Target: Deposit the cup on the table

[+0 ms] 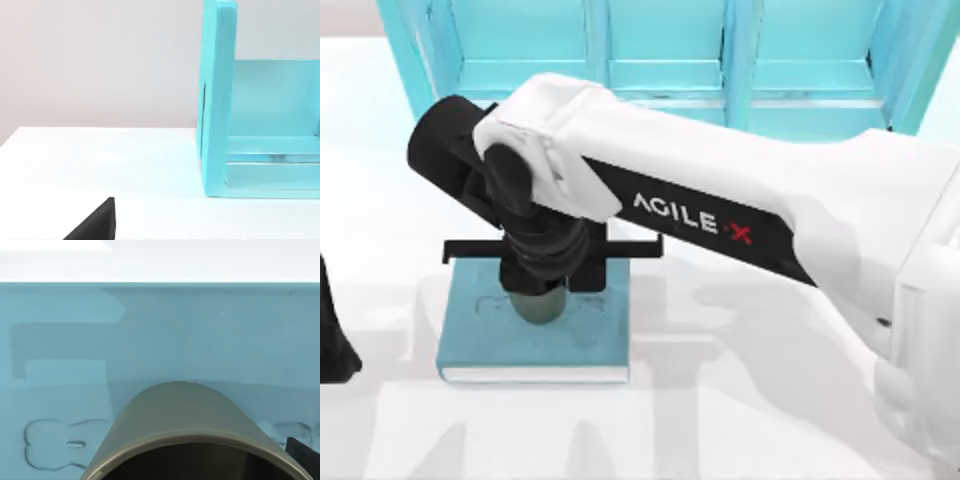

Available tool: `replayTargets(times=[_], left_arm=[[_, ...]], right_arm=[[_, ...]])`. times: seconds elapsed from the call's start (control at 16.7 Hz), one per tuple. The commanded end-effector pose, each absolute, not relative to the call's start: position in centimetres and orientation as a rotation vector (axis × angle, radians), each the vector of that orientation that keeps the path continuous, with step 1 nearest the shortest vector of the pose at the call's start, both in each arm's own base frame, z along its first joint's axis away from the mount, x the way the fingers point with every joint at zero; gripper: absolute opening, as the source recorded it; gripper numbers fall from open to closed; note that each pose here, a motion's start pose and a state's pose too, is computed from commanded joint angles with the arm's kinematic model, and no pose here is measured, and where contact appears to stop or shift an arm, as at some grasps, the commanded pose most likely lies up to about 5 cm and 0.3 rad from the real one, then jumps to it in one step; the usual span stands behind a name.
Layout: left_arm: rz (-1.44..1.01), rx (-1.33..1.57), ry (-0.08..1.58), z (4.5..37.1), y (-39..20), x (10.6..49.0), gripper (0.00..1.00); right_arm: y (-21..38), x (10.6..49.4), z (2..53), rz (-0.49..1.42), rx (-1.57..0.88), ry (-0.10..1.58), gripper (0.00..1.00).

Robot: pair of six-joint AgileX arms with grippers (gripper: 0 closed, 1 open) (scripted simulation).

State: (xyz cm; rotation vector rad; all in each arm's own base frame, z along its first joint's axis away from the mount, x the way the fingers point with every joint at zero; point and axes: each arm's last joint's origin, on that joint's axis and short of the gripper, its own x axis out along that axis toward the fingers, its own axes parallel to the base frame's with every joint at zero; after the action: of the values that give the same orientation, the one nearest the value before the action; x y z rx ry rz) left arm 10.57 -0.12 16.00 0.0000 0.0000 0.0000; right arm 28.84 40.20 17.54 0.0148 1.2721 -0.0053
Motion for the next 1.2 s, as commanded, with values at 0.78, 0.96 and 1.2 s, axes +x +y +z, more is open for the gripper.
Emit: replayTargets(times=[0.78,0.96,1.2], left_arm=[[0.0,0.0,0.0,16.0,-0.1,10.6,1.0],[0.0,0.0,0.0,16.0,-0.1,10.6,1.0],[0.0,0.0,0.0,16.0,-0.1,10.6,1.0]], right_arm=[[40.6,28.7,20.3,0.005,0.016,1.268,0.0],[40.4,28.7,22.2,0.001,0.017,1.269,0.0],[40.3,28.7,22.6,-0.002,0.014,1.271,0.0]])
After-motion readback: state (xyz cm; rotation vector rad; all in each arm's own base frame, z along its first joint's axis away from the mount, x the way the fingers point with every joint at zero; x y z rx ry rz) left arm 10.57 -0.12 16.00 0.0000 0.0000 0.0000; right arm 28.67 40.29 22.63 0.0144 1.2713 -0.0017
